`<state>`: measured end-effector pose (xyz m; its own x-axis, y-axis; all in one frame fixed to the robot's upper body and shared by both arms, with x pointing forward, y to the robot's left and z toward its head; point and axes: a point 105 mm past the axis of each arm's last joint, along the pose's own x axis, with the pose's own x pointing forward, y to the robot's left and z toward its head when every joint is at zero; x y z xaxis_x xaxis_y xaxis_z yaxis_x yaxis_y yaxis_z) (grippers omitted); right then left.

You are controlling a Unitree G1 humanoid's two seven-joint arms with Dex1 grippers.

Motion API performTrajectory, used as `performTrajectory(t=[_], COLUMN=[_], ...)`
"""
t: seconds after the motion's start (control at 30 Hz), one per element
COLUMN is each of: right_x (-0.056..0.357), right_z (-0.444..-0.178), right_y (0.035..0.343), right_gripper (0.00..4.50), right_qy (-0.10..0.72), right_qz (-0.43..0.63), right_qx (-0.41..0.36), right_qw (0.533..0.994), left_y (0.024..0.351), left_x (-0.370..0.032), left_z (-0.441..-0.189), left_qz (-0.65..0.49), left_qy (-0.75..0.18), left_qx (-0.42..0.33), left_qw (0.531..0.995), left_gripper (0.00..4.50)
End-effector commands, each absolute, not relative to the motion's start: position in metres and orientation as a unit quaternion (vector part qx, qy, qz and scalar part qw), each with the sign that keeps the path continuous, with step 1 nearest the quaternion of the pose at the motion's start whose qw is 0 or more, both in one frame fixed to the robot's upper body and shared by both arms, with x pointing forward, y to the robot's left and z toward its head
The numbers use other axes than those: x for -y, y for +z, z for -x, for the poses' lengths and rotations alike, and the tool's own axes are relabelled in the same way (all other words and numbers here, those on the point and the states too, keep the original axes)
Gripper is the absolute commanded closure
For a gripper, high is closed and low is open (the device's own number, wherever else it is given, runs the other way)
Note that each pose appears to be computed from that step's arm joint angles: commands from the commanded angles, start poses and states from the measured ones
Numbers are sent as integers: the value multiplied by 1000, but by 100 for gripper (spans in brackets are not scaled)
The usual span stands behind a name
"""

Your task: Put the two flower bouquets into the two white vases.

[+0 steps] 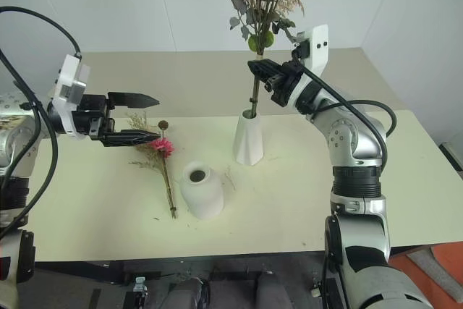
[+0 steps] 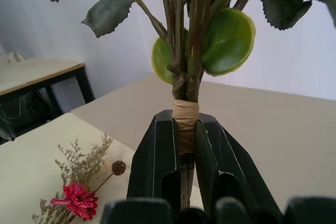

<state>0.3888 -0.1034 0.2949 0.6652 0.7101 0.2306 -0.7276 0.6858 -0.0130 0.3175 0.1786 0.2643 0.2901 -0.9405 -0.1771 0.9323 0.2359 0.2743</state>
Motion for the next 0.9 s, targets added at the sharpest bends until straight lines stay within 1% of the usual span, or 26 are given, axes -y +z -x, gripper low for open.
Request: performTrajectory(t=[0.03, 0.3, 0.5, 0.7, 0.9], right_x=[102, 95, 94, 93, 97], right_z=[-384, -383, -381, -376, -377], right_y=[306, 289, 283, 282, 286], right_gripper=[428, 428, 428, 428, 428], right_qy=[399, 402, 401, 399, 388], right_qz=[-18, 5, 9, 18, 15], right_qx=[141, 134, 133, 141, 151], right_qw=[906, 906, 906, 906, 909], left_y=[277, 276, 276, 275, 274], left_x=[-181, -182, -183, -183, -180], left_z=[-311, -311, -311, -312, -314], left_qz=[-176, -176, -177, -177, -176], left_qy=[-593, -589, -587, -587, -589], left_qx=[33, 34, 34, 33, 35], left_qw=[785, 788, 789, 789, 788], left_gripper=[0, 0, 0, 0, 0])
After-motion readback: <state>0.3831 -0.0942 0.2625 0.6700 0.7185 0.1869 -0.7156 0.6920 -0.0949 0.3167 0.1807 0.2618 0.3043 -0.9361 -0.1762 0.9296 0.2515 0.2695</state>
